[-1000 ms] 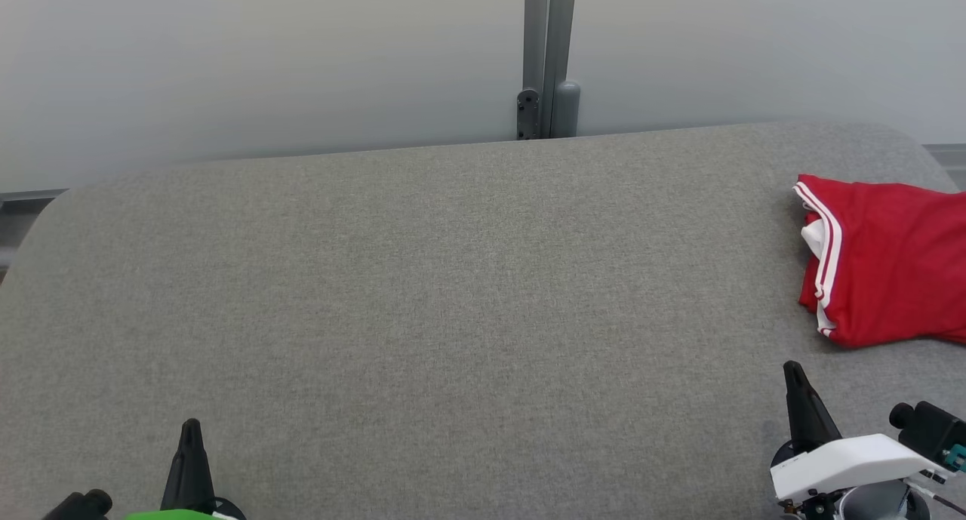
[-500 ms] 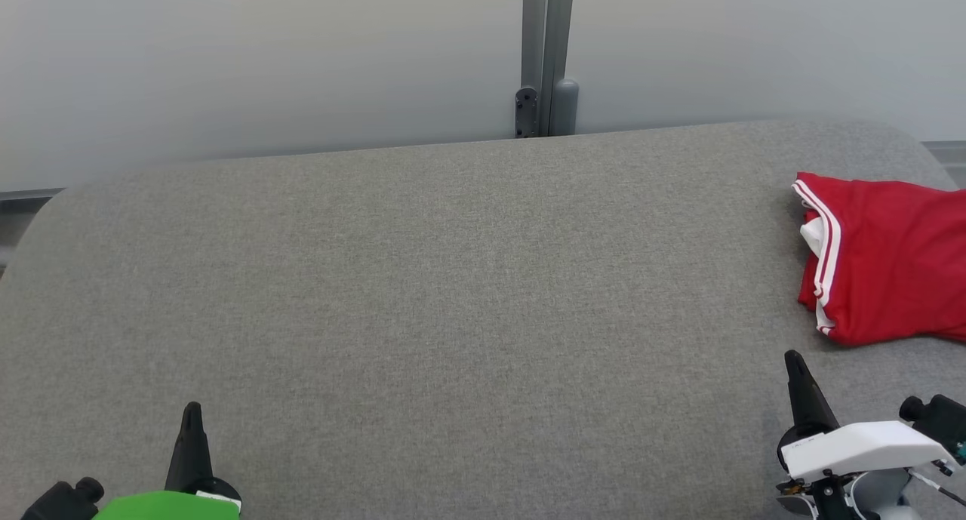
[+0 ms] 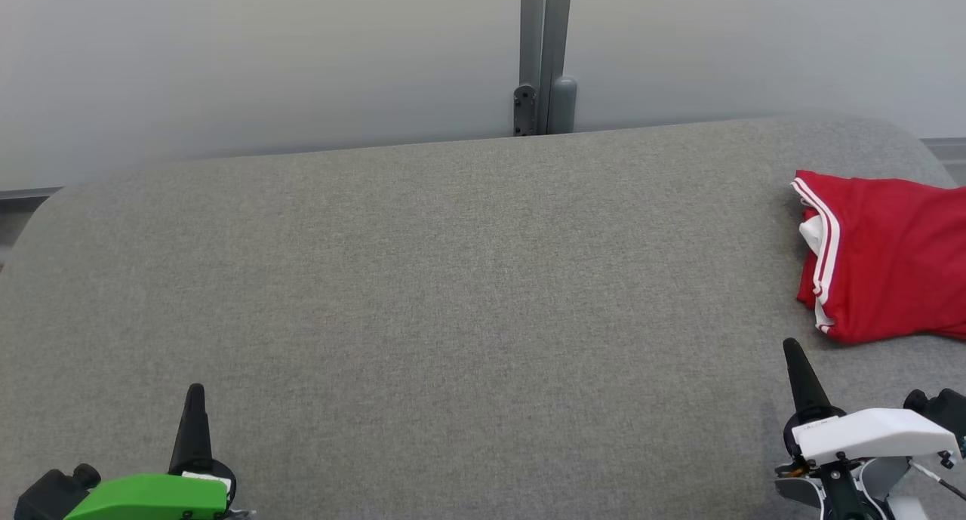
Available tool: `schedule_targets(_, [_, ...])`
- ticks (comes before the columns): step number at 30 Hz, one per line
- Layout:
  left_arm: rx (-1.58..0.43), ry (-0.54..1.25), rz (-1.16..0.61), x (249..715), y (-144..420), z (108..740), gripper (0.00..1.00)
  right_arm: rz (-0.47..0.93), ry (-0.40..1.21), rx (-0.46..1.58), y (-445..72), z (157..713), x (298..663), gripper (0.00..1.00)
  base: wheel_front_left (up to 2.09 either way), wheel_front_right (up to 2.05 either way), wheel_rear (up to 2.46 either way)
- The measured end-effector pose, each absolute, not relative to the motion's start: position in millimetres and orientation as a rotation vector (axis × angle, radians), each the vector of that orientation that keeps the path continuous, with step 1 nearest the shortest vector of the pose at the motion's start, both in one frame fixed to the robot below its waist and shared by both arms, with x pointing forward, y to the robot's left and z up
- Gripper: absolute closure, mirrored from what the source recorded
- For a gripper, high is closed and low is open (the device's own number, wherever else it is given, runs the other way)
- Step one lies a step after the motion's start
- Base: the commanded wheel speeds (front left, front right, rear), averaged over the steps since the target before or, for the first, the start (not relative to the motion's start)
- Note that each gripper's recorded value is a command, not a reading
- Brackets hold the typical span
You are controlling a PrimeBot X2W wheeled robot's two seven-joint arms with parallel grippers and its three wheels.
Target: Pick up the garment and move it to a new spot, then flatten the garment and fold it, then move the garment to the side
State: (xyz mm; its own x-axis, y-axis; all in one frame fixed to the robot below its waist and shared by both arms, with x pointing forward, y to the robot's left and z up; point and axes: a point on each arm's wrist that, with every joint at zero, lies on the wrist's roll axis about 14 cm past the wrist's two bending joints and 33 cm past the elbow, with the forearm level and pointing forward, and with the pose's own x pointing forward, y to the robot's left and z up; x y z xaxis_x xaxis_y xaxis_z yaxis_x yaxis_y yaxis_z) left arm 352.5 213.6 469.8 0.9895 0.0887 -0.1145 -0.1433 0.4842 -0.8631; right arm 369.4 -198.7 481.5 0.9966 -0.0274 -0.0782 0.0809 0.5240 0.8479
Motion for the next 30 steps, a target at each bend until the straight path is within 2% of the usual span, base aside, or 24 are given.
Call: schedule_targets(30, [-1.335, 0.036, 0.086, 371, 206, 485, 1.00, -0.046, 0.037, 1.311, -199, 492, 379, 1.00, 0.00, 0.00, 0.00])
